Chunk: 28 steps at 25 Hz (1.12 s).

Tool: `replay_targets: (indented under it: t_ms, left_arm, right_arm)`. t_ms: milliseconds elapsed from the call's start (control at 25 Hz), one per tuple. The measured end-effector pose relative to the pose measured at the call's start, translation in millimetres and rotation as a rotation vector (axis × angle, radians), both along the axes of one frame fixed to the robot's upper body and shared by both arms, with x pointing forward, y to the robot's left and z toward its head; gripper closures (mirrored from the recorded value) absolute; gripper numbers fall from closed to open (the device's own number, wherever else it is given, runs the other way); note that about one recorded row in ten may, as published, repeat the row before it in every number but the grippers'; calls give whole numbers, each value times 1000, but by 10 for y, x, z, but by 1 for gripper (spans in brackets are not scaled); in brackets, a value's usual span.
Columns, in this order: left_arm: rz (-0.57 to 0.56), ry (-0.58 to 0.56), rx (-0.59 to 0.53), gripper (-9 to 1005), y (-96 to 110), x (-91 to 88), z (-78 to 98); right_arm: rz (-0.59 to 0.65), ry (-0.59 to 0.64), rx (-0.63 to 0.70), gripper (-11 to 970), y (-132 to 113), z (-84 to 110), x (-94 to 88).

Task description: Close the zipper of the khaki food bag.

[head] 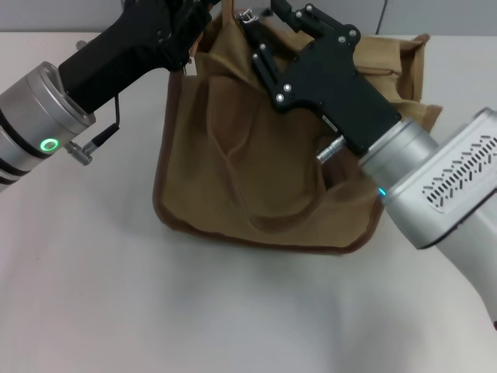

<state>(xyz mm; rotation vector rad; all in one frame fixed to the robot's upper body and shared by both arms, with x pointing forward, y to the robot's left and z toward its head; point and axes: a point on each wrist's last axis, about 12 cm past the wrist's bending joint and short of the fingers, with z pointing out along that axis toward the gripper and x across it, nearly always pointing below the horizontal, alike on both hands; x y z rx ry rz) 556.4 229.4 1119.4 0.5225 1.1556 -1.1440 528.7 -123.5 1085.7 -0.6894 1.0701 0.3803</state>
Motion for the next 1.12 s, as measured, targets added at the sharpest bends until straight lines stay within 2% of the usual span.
replay_targets:
  t_ms: [400,1120]
  left_arm:
    - [3,-1,-2,935,4,-2,-1]
    - [11,2,4,933,7,1,-14]
  right_arm:
    - [4,-17,9,606,54,72,42]
    - [25,-77,-29,611,71,6,-125]
